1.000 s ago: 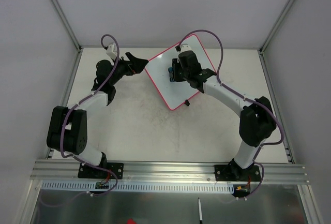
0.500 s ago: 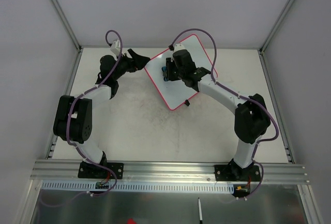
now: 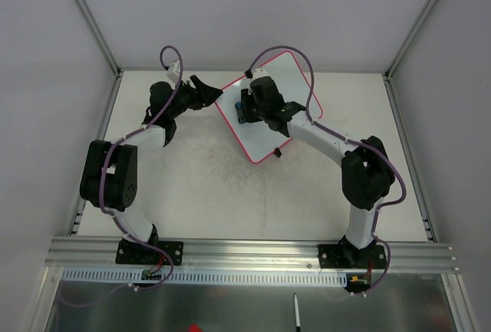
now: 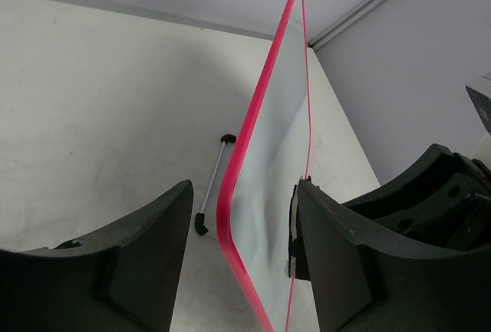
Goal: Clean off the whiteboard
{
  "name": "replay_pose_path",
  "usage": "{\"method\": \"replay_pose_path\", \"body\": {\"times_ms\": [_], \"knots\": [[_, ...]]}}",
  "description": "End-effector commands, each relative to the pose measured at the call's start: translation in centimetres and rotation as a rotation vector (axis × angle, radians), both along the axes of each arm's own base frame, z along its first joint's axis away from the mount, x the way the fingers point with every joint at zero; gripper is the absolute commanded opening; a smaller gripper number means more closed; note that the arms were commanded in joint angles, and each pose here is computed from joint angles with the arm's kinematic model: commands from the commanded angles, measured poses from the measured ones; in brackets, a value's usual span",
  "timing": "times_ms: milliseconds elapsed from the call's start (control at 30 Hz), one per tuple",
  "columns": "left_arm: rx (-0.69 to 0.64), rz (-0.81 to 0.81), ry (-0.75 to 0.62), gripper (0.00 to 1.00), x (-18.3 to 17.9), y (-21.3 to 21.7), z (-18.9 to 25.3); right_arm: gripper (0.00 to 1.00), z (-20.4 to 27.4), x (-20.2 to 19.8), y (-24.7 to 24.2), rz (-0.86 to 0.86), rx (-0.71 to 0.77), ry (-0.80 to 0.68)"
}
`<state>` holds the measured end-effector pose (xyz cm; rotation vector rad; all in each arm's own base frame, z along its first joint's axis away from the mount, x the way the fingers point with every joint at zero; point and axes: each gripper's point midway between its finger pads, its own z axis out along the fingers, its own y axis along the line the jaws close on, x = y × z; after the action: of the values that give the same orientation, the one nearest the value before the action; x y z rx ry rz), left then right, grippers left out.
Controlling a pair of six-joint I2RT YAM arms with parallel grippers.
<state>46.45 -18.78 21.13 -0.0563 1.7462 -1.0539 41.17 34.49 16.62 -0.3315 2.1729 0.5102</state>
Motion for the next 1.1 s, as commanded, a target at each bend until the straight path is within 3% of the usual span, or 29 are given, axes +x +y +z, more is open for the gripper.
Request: {"method": "replay_pose_path", "body": {"times_ms": [0,33,167,500,867,1067], "knots": [[0.007,-0.033,-0.021,0.56,-0.2,-0.4,0.2,0.06,3.3,0.8,1.7,0.005,0.068,-0.07],[0.009,-0.037,-0.02,0.48,-0.2,-0.5,0.1,0.06,3.3,0.8,1.7,0.0,0.064,-0.073],[0.01,-0.062,-0.008,0.37,-0.4,-1.1,-0.4,0.06,3.0,0.9,1.8,0.0,0.06,-0.07],[0.026,-0.102,0.016,0.32,-1.0,-2.2,-1.4,0.06,1.5,1.0,2.1,-0.007,0.049,-0.044],[0.052,-0.1,0.025,0.0,-1.3,-2.0,-1.9,0.0,-2.0,1.9,-0.5,-0.132,0.043,0.037],[0.046,-0.116,0.025,0.0,-1.5,-2.3,-1.8,0.0,-3.8,2.8,-5.0,-0.284,0.052,0.092]]}}
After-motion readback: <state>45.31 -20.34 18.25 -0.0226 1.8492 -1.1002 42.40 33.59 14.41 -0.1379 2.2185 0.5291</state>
